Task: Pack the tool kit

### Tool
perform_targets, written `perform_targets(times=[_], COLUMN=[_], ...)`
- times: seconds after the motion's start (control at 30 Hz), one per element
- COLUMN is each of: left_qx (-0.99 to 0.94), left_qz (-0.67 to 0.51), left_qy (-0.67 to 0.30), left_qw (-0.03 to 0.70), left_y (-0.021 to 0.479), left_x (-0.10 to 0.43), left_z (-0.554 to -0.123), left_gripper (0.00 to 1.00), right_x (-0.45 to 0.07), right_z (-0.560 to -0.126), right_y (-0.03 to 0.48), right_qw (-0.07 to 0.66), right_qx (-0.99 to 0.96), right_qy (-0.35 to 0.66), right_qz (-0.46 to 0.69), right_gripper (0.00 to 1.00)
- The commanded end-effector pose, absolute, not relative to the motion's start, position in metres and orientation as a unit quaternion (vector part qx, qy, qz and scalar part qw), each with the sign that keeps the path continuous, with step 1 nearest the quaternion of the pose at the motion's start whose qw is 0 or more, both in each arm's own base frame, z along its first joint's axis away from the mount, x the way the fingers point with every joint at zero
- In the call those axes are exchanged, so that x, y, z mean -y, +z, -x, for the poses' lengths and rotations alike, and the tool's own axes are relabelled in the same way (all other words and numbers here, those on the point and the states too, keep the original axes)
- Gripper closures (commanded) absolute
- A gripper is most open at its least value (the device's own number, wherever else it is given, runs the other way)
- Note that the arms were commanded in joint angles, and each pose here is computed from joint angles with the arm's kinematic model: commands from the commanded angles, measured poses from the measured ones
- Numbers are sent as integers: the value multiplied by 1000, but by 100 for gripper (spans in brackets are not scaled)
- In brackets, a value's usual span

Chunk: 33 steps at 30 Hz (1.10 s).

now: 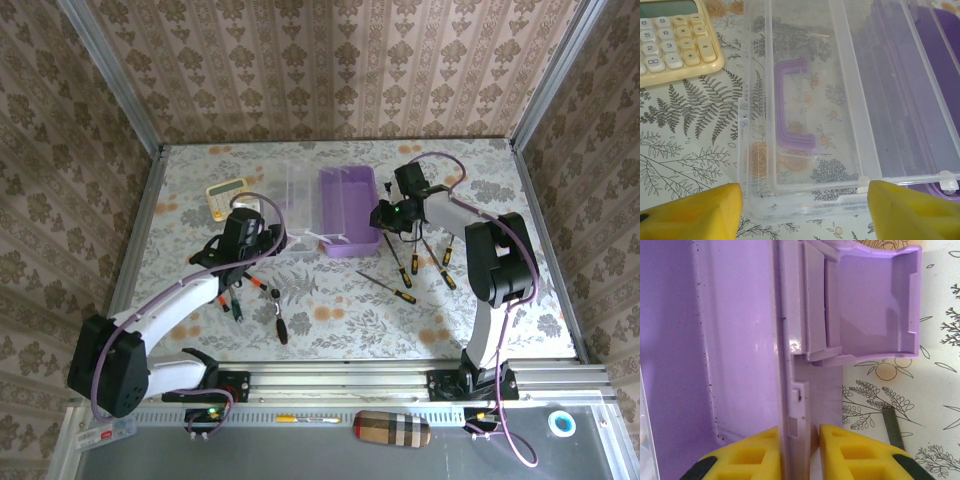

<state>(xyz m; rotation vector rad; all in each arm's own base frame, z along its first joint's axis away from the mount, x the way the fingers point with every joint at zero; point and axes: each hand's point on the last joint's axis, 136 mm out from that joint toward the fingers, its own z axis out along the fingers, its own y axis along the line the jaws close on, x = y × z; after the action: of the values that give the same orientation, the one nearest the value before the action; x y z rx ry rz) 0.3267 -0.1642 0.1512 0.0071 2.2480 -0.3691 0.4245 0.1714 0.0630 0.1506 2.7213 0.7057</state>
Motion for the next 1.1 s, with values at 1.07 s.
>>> perform_targets(times=[1.07], left_qx=[-869], left_qz=[210], left_qy=[-159], left_qw=[419], left_y=[160], left_x=[34], left_z=[-166], left_gripper=[1], right_x=[-301], right_z=[-258], right_y=[165], right_qw=[293], right_qx=[-943], right_qy=[95], right_qz=[128], right_gripper=[45])
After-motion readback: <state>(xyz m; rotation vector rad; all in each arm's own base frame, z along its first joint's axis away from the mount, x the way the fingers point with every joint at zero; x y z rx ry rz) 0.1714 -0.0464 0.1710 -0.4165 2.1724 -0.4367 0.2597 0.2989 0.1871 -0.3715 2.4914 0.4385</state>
